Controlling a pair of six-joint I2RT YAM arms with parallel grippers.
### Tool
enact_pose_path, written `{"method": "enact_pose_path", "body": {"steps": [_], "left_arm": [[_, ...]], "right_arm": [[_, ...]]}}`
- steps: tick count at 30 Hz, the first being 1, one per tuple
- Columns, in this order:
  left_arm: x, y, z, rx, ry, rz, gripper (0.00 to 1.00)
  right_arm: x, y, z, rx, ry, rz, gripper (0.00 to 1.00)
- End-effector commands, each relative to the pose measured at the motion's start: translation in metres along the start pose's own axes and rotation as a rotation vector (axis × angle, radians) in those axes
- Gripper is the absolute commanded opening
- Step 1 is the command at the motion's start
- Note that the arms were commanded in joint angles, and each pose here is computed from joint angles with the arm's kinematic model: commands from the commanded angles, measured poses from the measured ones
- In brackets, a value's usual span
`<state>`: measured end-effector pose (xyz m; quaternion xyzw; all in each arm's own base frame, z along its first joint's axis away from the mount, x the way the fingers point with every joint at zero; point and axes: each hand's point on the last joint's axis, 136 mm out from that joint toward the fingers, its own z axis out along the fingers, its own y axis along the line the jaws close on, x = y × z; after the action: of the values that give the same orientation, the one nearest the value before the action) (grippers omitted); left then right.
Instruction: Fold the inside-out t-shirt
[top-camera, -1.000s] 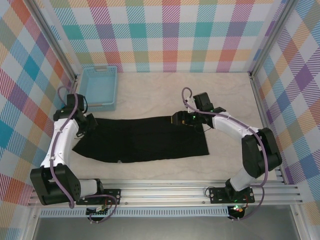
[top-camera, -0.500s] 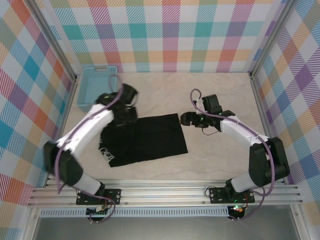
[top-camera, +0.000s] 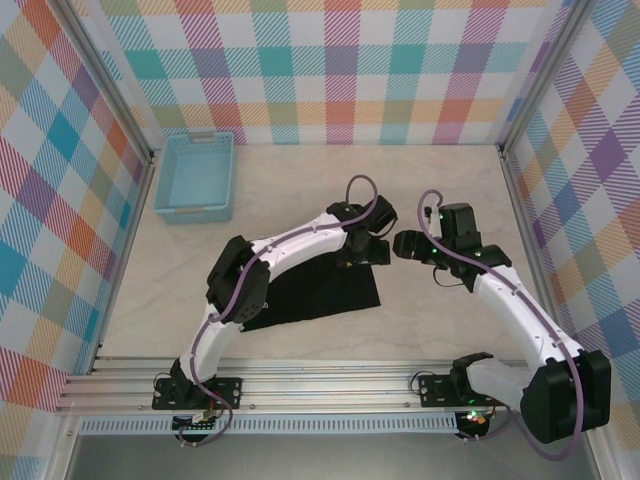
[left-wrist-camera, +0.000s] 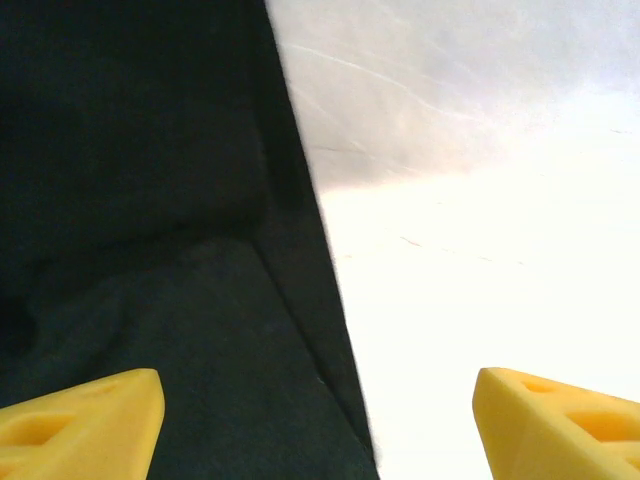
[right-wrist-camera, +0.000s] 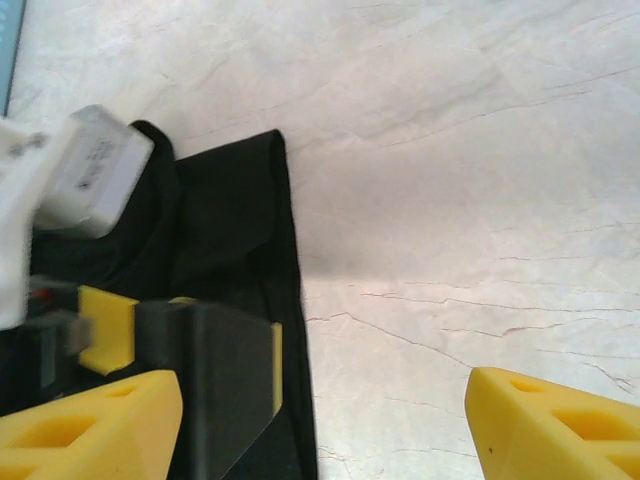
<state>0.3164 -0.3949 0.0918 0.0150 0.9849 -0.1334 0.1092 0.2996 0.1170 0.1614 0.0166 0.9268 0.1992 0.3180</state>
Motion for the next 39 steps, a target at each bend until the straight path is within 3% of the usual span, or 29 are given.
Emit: {"method": "enact_pose_path", "body": {"steps": [1,4,7,10,14,22,28,39], "left_arm": [[-0.022,0.018,-0.075,0.062,-0.115,0.003,0.81],[-0.028,0.079,-0.103,-0.025,-0.184,-0.021,0.8],[-0.032,0.138,-0.114,-0.042,-0.205,-0.098,0.8],[-0.04,0.177,-0.12,0.001,-0.246,-0.188,0.8],[-0.048,0.219,-0.118,-0.047,-0.278,-0.24,0.8],[-0.056,0.236,-0.118,-0.034,-0.317,-0.248,0.8],[-0.049,0.245,-0.119,-0.018,-0.318,-0.259,0.8],[-0.04,0.25,-0.117,-0.027,-0.314,-0.246,0.8]], "right_arm": [[0.012,0.002,0.01,-0.026,0.049,0.025,0.74],[0.013,0.039,0.021,-0.208,0.065,0.042,0.73],[0.031,0.091,0.032,-0.325,0.119,-0.056,0.74],[0.058,0.136,0.046,-0.434,0.214,-0.1,0.74],[0.091,0.181,0.06,-0.486,0.315,-0.148,0.75],[0.125,0.22,0.104,-0.504,0.414,-0.147,0.78],[0.124,0.207,0.131,-0.374,0.41,-0.174,0.77],[0.132,0.187,0.136,-0.278,0.436,-0.197,0.77]]}}
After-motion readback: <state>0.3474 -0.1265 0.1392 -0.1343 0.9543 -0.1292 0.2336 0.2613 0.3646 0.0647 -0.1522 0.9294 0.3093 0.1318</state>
